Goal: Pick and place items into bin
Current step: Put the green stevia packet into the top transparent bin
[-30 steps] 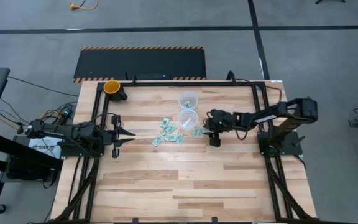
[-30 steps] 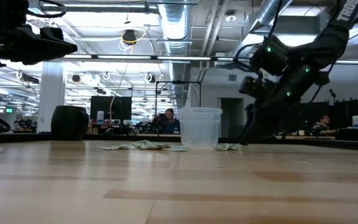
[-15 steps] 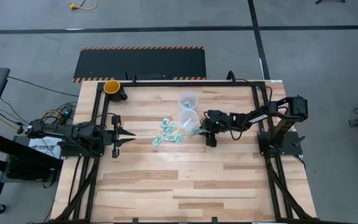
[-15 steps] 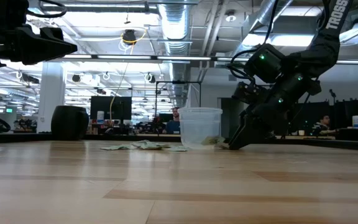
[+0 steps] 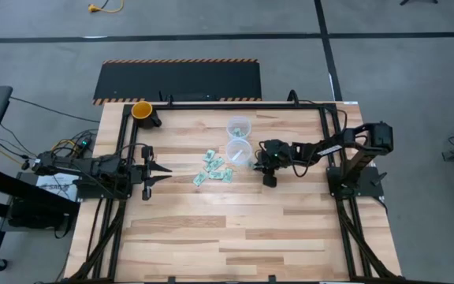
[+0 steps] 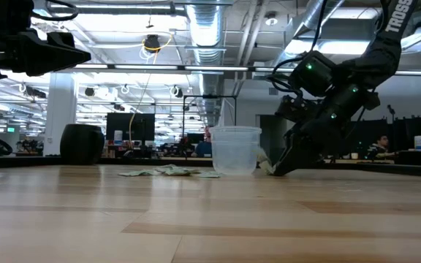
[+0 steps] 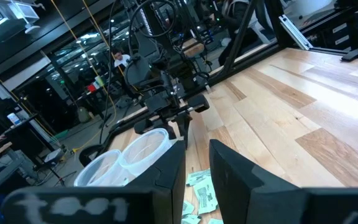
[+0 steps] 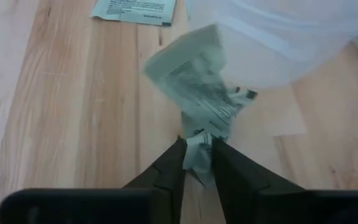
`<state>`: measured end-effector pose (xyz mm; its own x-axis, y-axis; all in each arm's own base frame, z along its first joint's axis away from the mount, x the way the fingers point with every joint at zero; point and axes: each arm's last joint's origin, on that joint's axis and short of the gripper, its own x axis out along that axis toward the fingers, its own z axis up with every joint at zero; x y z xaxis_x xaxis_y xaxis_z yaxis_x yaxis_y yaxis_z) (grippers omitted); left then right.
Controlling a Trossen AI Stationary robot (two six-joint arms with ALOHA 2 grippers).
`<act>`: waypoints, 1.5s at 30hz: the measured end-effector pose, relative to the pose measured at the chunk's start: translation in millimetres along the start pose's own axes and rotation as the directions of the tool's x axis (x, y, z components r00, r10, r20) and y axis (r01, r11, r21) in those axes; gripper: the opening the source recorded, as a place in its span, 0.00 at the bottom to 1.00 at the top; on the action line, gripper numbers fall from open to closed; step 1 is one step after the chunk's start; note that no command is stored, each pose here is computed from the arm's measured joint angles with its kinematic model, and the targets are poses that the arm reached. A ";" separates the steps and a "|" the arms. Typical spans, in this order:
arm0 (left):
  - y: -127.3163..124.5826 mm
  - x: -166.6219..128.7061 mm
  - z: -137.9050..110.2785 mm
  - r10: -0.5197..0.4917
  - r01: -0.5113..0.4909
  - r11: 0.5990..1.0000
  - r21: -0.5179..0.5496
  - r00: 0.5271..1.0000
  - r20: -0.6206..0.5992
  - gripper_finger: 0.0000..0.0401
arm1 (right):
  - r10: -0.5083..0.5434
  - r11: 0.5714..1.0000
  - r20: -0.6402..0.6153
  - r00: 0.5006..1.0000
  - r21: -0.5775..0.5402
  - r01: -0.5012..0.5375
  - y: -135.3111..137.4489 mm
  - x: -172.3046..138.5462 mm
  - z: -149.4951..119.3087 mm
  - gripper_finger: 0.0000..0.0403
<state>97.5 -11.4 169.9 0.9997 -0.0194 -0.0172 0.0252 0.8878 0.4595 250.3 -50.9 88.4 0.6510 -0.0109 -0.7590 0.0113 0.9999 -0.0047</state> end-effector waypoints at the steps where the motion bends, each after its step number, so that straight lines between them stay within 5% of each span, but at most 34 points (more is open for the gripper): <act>1: 0.0 0.0 0.0 0.000 0.000 1.000 0.000 1.000 0.000 0.15 | 0.002 1.000 -0.001 1.000 -0.002 -0.002 0.7 0.1 0.0 0.16; 13: 0.0 0.0 -0.1 0.000 0.000 1.000 0.000 1.000 -0.001 0.15 | 0.046 0.999 -0.008 0.999 0.020 -0.046 5.3 0.3 -0.5 0.01; 21: 0.0 0.0 0.0 0.000 0.000 1.000 0.000 1.000 0.000 0.15 | 0.113 0.993 -0.012 0.994 0.048 -0.112 7.4 0.0 -1.4 0.01; 29: 0.0 0.0 0.0 0.000 0.000 1.000 0.000 1.000 0.000 0.15 | 0.289 0.956 -0.001 0.957 0.051 -0.289 13.9 -7.0 -1.4 0.00; 35: 0.0 0.0 0.0 0.000 0.000 1.000 0.000 1.000 0.000 0.15 | 0.338 0.941 0.083 0.937 -0.043 -0.336 16.3 -25.8 11.3 0.00; 40: 0.0 0.0 0.0 0.000 0.000 1.000 0.000 1.000 0.000 0.15 | 0.313 0.942 0.254 0.915 -0.201 -0.267 15.4 -51.8 33.8 0.00; 45: 0.0 0.0 0.0 0.000 0.000 1.000 0.000 1.000 0.000 0.15 | 0.186 0.961 0.455 0.871 -0.269 -0.065 7.3 -78.6 55.6 0.00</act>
<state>97.5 -11.4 169.9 0.9997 -0.0191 -0.0176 0.0250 0.8878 0.4596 241.4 -43.0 184.3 0.9145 0.1741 -0.3653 -0.2354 0.9632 -0.1302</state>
